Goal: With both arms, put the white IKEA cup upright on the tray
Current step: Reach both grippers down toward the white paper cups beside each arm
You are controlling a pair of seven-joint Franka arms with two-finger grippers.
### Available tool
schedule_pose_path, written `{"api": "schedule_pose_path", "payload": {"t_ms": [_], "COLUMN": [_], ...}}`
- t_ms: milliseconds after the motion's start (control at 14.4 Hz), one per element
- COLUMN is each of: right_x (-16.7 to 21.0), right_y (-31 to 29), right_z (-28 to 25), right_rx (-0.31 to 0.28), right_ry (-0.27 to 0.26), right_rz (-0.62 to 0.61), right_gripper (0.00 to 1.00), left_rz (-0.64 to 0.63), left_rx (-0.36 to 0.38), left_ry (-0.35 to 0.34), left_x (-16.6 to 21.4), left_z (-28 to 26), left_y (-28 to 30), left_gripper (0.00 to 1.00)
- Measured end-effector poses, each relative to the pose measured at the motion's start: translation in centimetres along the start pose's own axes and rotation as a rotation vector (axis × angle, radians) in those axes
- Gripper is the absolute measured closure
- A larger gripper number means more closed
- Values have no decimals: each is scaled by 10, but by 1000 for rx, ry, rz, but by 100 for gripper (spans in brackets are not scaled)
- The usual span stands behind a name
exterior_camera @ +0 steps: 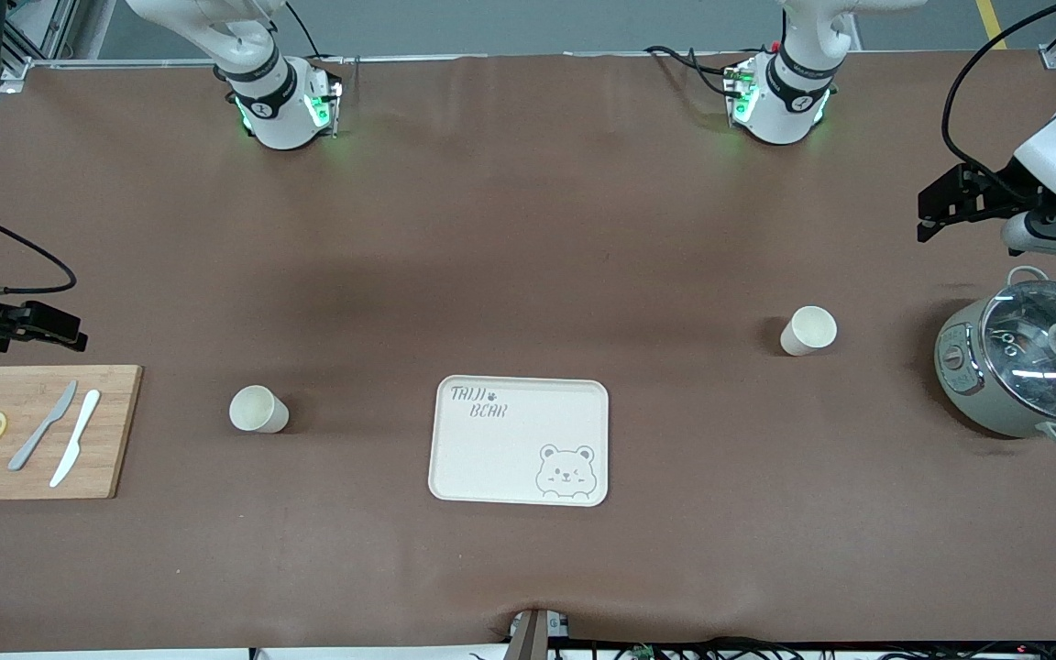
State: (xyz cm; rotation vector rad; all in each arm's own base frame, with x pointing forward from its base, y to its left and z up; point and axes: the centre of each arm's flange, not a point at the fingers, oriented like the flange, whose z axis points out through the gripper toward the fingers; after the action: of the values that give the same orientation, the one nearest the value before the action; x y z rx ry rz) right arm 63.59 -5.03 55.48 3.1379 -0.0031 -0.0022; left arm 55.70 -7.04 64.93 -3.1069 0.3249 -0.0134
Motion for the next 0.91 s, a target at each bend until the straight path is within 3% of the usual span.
{"api": "schedule_pose_path", "payload": {"t_ms": [557,906], "right_x": [0,1], "right_y": [0,0], "right_z": [5,16], "right_rx": [0,0], "right_ry": [-4,-1], "right_rz": [0,0], "right_gripper": [0,0], "left_rz": [-16,-23], "left_rx": [-15,-16], "left_ry": [-10,-10], "left_x": [2,17], "left_z": [7,70], "left_y": [-1,-1], "left_gripper": [0,0]}}
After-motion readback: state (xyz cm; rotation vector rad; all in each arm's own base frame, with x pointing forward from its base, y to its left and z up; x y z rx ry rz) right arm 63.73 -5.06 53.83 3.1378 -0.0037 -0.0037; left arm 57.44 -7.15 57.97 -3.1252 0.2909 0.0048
